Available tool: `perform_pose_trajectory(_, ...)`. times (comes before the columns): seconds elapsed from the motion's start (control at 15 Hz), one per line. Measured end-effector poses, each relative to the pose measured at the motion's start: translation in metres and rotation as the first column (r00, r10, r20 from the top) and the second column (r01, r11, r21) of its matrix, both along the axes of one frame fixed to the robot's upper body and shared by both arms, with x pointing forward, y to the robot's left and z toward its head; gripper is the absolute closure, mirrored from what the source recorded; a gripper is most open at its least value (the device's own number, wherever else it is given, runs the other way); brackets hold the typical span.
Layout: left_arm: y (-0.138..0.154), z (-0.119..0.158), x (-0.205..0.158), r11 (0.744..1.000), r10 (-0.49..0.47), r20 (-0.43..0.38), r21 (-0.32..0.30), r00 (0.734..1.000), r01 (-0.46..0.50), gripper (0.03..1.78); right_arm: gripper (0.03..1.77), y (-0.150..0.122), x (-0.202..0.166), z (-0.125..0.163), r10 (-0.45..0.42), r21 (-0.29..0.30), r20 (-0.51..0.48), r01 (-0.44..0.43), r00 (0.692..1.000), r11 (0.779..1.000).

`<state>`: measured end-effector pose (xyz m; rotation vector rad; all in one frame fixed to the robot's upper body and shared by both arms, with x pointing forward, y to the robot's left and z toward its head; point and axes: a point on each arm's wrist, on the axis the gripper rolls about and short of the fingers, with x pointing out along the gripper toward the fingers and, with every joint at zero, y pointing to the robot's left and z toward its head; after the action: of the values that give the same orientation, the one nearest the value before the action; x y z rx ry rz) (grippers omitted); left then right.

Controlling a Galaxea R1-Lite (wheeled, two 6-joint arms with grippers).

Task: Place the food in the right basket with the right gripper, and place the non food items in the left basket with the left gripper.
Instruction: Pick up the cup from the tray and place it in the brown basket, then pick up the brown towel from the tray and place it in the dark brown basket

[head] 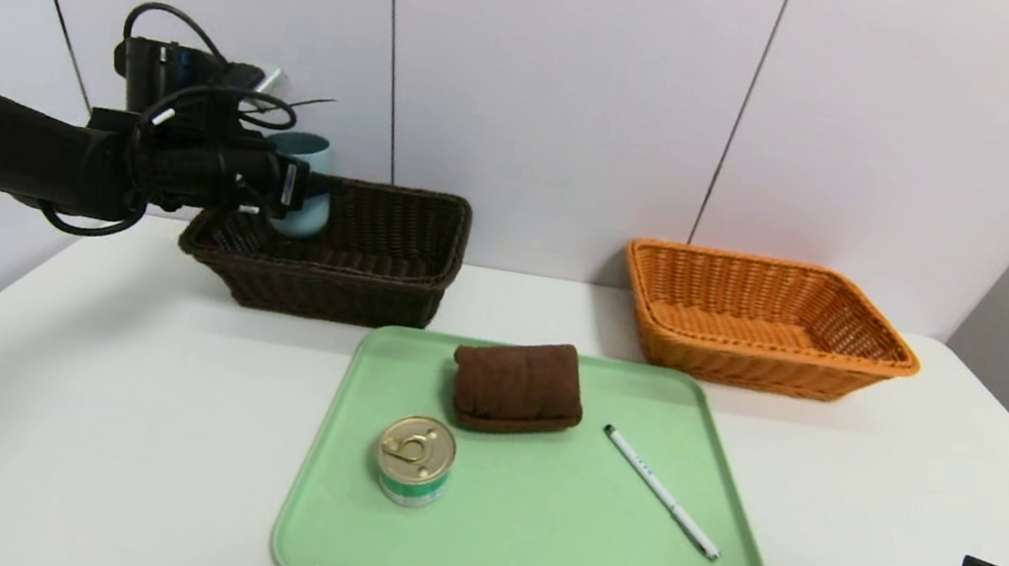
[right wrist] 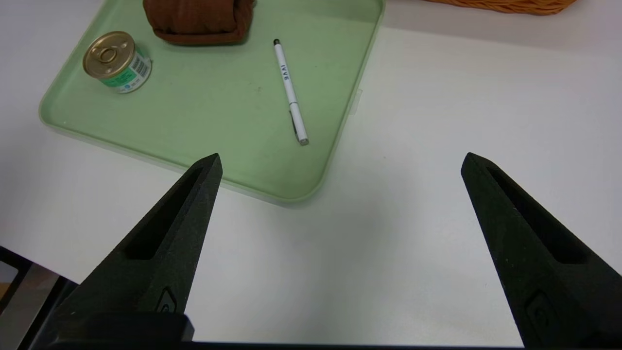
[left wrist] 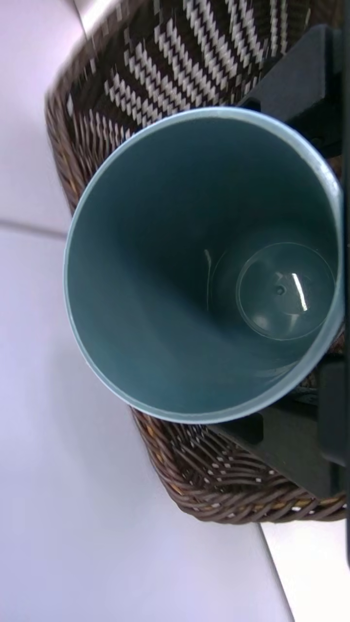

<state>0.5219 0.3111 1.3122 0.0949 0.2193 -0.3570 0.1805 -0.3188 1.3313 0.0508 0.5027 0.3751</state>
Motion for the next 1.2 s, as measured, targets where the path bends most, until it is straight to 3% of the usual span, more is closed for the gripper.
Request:
perform_pose_trajectory(0.27, 0.014, -0.025, 0.014, 0.999, 0.035, -0.033, 0.001, 0.999, -0.035, 0.63, 0.1, 0.0, 0.0, -0.002, -0.001, -0.002, -0.006, 0.001, 1.0, 1.0)
perform_pose_trajectory(0.67, 0.017, -0.037, 0.018, 0.999, 0.041, -0.063, -0.005, 0.997, -0.042, 0.34, 0.1, 0.0, 0.001, -0.004, -0.002, -0.003, -0.014, 0.002, 1.0, 1.0)
perform_pose_trajectory(0.87, 0.018, -0.022, 0.007, 0.999, 0.044, -0.04, -0.01, 0.998, -0.045, 0.27, 0.1, 0.0, 0.001, -0.004, -0.003, -0.002, -0.016, 0.003, 1.0, 1.0)
perform_pose_trajectory(1.2, 0.019, 0.036, -0.034, 0.999, 0.046, 0.079, -0.016, 0.996, -0.045, 0.19, 0.1, 0.0, 0.0, -0.005, -0.003, -0.001, -0.018, 0.003, 1.0, 1.0)
